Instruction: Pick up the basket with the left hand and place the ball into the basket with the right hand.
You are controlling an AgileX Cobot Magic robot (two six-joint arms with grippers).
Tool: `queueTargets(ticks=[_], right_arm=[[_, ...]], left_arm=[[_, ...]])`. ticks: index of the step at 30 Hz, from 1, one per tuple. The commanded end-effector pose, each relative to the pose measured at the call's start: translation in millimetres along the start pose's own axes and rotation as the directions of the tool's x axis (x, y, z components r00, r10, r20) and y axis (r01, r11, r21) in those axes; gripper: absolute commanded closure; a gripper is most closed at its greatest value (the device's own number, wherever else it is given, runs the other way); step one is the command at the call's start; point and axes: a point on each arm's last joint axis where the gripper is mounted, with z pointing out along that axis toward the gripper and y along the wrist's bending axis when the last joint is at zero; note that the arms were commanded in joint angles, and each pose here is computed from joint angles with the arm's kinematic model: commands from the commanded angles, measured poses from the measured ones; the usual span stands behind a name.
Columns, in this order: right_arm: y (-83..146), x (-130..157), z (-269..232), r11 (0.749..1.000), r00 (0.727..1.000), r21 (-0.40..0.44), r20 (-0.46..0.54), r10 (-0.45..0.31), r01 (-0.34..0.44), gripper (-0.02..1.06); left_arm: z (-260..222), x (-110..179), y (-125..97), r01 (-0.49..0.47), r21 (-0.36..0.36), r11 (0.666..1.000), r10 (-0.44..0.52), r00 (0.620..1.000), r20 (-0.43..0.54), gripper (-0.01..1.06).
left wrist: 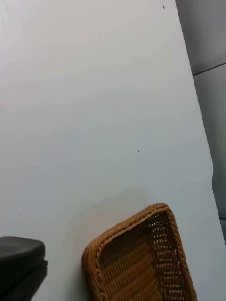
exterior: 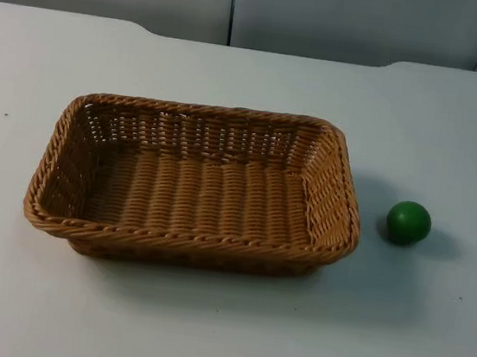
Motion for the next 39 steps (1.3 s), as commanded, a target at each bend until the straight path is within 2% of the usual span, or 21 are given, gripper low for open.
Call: queueTargets(ticks=[1,3,7,9,11,12,13,15,16,17,20,21,24,26,27,30,31,32,34,36,39], right_arm=[[0.0,0.3,0.3,1.000,1.000,0.005,0.008,-0.003,0.003,1.05],[0.0,0.3,0.3,1.000,1.000,0.005,0.008,-0.003,0.003,1.05],[0.0,0.3,0.3,1.000,1.000,0.005,0.008,-0.003,0.003,1.05],[0.0,0.3,0.3,1.000,1.000,0.005,0.008,-0.003,0.003,1.05],[0.0,0.3,0.3,1.000,1.000,0.005,0.008,-0.003,0.003,1.05],[0.0,0.3,0.3,1.000,1.000,0.005,0.008,-0.003,0.003,1.05],[0.0,0.3,0.3,1.000,1.000,0.005,0.008,-0.003,0.003,1.05],[0.0,0.3,0.3,1.000,1.000,0.005,0.008,-0.003,0.003,1.05],[0.0,0.3,0.3,1.000,1.000,0.005,0.008,-0.003,0.003,1.05],[0.0,0.3,0.3,1.000,1.000,0.005,0.008,-0.003,0.003,1.05],[0.0,0.3,0.3,1.000,1.000,0.005,0.008,-0.003,0.003,1.05],[0.0,0.3,0.3,1.000,1.000,0.005,0.008,-0.003,0.003,1.05],[0.0,0.3,0.3,1.000,1.000,0.005,0.008,-0.003,0.003,1.05],[0.0,0.3,0.3,1.000,1.000,0.005,0.008,-0.003,0.003,1.05],[0.0,0.3,0.3,1.000,1.000,0.005,0.008,-0.003,0.003,1.05],[0.0,0.3,0.3,1.000,1.000,0.005,0.008,-0.003,0.003,1.05],[0.0,0.3,0.3,1.000,1.000,0.005,0.008,-0.003,0.003,1.05],[0.0,0.3,0.3,1.000,1.000,0.005,0.008,-0.003,0.003,1.05],[0.0,0.3,0.3,1.000,1.000,0.005,0.008,-0.003,0.003,1.05],[0.0,0.3,0.3,1.000,1.000,0.005,0.008,-0.003,0.003,1.05],[0.0,0.3,0.3,1.000,1.000,0.005,0.008,-0.003,0.003,1.05]], left_arm=[[0.9,0.4,-0.7,0.007,0.013,1.000,-0.008,1.000,0.010,1.05],[-4.7,-6.3,-3.4,0.047,0.045,0.998,-0.049,0.997,0.053,1.05],[-4.9,-39.8,-9.5,0.133,0.179,0.975,-0.137,0.990,0.011,1.05],[6.9,-69.0,-10.9,0.202,0.255,0.946,-0.190,0.979,-0.071,1.05],[26.5,-93.8,-9.7,0.277,0.288,0.916,-0.237,0.957,-0.169,1.05],[26.5,-93.8,-9.7,0.277,0.288,0.916,-0.237,0.957,-0.169,1.05],[51.1,-106.5,-8.9,0.335,0.301,0.893,-0.257,0.928,-0.269,1.05],[76.6,-112.9,-8.8,0.377,0.309,0.873,-0.262,0.897,-0.356,1.05],[107.5,-114.5,-9.7,0.411,0.323,0.853,-0.245,0.861,-0.446,1.05],[107.5,-114.5,-9.7,0.411,0.323,0.853,-0.245,0.861,-0.446,1.05],[167.1,-108.3,-12.4,0.480,0.337,0.810,-0.220,0.781,-0.585,1.05],[167.1,-108.3,-12.4,0.480,0.337,0.810,-0.220,0.781,-0.585,1.05],[220.1,-95.1,-13.4,0.552,0.301,0.777,-0.253,0.713,-0.654,1.05],[235.1,-89.1,-12.6,0.558,0.282,0.780,-0.257,0.697,-0.669,1.05],[253.7,-79.4,-11.1,0.555,0.254,0.792,-0.257,0.681,-0.686,1.05],[277.6,-61.4,-7.1,0.495,0.216,0.842,-0.217,0.675,-0.705,1.05],[282.2,-57.5,-7.2,0.457,0.214,0.864,-0.188,0.685,-0.704,1.05],[282.2,-57.5,-7.2,0.457,0.214,0.864,-0.188,0.685,-0.704,1.05],[290.6,-51.9,-8.8,0.368,0.204,0.907,-0.124,0.696,-0.707,1.05],[294.2,-51.9,-12.6,0.352,0.183,0.918,-0.123,0.692,-0.712,1.05],[304.3,-62.7,-24.3,0.252,0.164,0.954,-0.067,0.710,-0.701,1.05]])
